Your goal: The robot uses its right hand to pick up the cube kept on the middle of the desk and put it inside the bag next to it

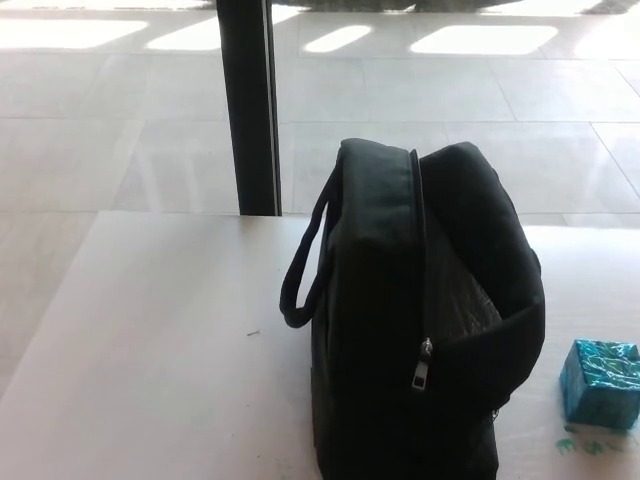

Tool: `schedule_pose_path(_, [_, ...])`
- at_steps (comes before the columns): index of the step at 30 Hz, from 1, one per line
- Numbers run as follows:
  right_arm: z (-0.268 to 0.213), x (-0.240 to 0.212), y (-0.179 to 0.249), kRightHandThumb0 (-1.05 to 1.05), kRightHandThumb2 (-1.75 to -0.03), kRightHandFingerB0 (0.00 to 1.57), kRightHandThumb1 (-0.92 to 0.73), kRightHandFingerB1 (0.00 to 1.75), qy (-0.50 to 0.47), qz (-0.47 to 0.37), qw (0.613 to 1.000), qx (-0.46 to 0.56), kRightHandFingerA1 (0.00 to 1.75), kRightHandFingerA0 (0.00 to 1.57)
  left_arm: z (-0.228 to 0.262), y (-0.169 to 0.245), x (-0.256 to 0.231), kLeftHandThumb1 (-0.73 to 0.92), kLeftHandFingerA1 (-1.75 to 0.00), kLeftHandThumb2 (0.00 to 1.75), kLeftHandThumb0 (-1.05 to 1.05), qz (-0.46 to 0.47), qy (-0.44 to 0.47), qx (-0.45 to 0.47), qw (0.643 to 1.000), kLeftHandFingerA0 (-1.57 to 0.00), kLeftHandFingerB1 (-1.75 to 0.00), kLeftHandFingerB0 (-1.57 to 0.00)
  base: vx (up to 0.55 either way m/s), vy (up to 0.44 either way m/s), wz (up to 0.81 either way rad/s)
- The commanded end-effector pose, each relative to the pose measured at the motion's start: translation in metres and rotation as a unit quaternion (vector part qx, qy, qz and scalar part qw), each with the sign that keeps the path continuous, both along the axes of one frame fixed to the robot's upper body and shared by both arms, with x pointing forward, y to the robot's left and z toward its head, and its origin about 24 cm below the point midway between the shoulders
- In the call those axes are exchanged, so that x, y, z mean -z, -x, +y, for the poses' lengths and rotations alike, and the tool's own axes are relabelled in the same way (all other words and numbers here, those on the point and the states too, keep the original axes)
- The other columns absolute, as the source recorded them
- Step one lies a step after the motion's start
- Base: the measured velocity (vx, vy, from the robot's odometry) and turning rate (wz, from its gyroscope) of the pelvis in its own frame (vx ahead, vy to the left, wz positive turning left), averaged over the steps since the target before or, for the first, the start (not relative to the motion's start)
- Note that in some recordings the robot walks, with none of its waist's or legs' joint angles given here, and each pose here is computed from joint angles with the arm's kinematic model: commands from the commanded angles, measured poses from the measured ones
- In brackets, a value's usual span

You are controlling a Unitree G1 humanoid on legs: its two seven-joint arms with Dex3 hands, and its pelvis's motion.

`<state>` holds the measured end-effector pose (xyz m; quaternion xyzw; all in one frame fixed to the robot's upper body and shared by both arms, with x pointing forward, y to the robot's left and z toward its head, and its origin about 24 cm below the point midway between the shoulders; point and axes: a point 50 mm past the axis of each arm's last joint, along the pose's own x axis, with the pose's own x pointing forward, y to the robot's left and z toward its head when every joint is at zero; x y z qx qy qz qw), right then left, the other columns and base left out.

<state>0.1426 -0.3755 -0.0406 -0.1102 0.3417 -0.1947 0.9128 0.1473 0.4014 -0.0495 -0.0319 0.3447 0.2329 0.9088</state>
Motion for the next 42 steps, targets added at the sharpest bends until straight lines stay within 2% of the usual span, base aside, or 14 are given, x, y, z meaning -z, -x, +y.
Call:
schedule_pose_path(1, [-0.008, -0.006, 0.004, -0.58, -0.62, 0.4, -0.76, 0.47, -0.033, -0.016, 0.999, 0.023, 0.65, 0.49, 0.004, 0.003, -0.003, 0.53, -1.46, 0.89, -1.05, -0.024, 0.044, -0.007, 0.999, -0.38, -1.41, -0.33, 0.0, 0.0, 0.0])
schedule_pose_path(2, [-0.01, -0.008, 0.004, -0.6, -0.62, 0.39, -0.74, 0.53, -0.045, -0.032, 0.997, 0.045, 0.73, 0.5, 0.004, 0.002, -0.004, 0.55, -1.46, 0.88, -1.05, -0.024, 0.045, -0.006, 0.999, -0.37, -1.4, -0.33, 0.0, 0.0, 0.0])
schedule_pose_path(3, [-0.013, -0.012, 0.003, -0.6, -0.98, 0.34, -0.59, 0.62, -0.044, -0.039, 0.997, 0.05, 0.73, 0.47, 0.003, 0.003, -0.002, 0.55, -1.45, 0.89, -1.05, -0.024, 0.046, -0.006, 0.999, -0.38, -1.39, -0.34, 0.0, 0.0, 0.0])
schedule_pose_path(4, [-0.013, -0.013, 0.003, -0.6, -0.98, 0.34, -0.59, 0.62, -0.044, -0.04, 0.997, 0.051, 0.73, 0.47, 0.003, 0.003, -0.002, 0.55, -1.45, 0.89, -1.05, -0.025, 0.046, -0.006, 0.999, -0.38, -1.39, -0.34, 0.0, 0.0, 0.0])
schedule_pose_path(5, [-0.016, -0.018, 0.002, -0.59, -0.62, 0.36, -0.75, 0.56, -0.043, -0.054, 0.996, 0.058, 0.73, 0.47, 0.003, 0.003, -0.002, 0.56, -1.47, 0.88, -1.05, -0.027, 0.048, -0.005, 0.998, -0.37, -1.41, -0.33, 0.0, 0.0, 0.0])
schedule_pose_path(14, [-0.049, -0.101, -0.038, -0.8, -0.62, 0.33, -0.71, 0.67, 0.037, -0.207, 0.971, 0.111, 1.07, 0.35, 0.004, 0.002, -0.003, 0.57, -1.46, 0.9, -1.05, -0.03, 0.048, -0.009, 0.998, -0.36, -1.4, -0.33, 0.0, 0.0, 0.0])
schedule_pose_path(15, [-0.049, -0.112, -0.046, -0.81, -0.61, 0.35, -0.71, 0.66, 0.049, -0.234, 0.965, 0.104, 1.04, 0.39, 0.005, 0.003, -0.004, 0.56, -1.46, 0.89, -1.05, -0.029, 0.046, -0.01, 0.998, -0.37, -1.4, -0.34, 0.0, 0.0, 0.0])
schedule_pose_path(16, [-0.049, -0.125, -0.054, -0.79, -0.95, 0.38, -0.53, 0.66, 0.06, -0.258, 0.959, 0.104, 0.9, 0.48, 0.005, 0.003, -0.004, 0.55, -1.47, 0.89, -1.05, -0.028, 0.046, -0.013, 0.998, -0.38, -1.4, -0.34, 0.0, 0.0, 0.0])
schedule_pose_path(17, [-0.049, -0.136, -0.061, -0.78, -0.62, 0.36, -0.7, 0.6, 0.068, -0.273, 0.955, 0.095, 0.9, 0.44, 0.005, 0.002, -0.004, 0.56, -1.46, 0.89, -1.05, -0.028, 0.046, -0.014, 0.998, -0.37, -1.4, -0.33, 0.0, 0.0, 0.0])
schedule_pose_path(18, [-0.044, -0.155, -0.073, -0.72, -0.97, 0.32, -0.56, 0.58, 0.087, -0.298, 0.948, 0.074, 0.75, 0.5, 0.005, 0.001, -0.005, 0.56, -1.47, 0.89, -1.05, -0.031, 0.048, -0.014, 0.998, -0.36, -1.41, -0.33, 0.0, 0.0, 0.0])
schedule_pose_path(20, [-0.039, -0.166, -0.079, -0.75, -0.97, 0.28, -0.61, 0.51, 0.096, -0.31, 0.944, 0.062, 0.67, 0.45, 0.005, 0.001, -0.004, 0.57, -1.46, 0.9, -1.05, -0.031, 0.048, -0.014, 0.998, -0.36, -1.39, -0.32, 0.0, 0.0, 0.0])
schedule_pose_path(21, [-0.034, -0.176, -0.084, -0.65, -0.62, 0.34, -0.72, 0.33, 0.099, -0.322, 0.941, 0.047, 0.55, 0.45, 0.005, 0.001, -0.004, 0.56, -1.46, 0.89, -1.05, -0.03, 0.047, -0.012, 0.998, -0.36, -1.4, -0.32, 0.0, 0.0, 0.0])
schedule_pose_path(22, [-0.029, -0.185, -0.09, -0.63, -0.62, 0.35, -0.71, 0.32, 0.104, -0.333, 0.937, 0.033, 0.53, 0.47, 0.004, 0.001, -0.004, 0.56, -1.47, 0.89, -1.05, -0.028, 0.046, -0.01, 0.998, -0.36, -1.41, -0.33, 0.0, 0.0, 0.0])
schedule_pose_path(42, [0.066, -0.2, -0.157, -0.51, -0.61, 0.26, -0.74, 0.33, 0.113, -0.308, 0.924, -0.194, 0.51, 0.39, 0.004, 0.006, -0.002, 0.57, -1.48, 0.88, -1.05, -0.023, 0.049, -0.013, 0.998, -0.33, -1.42, -0.3, 0.0, 0.0, 0.0])
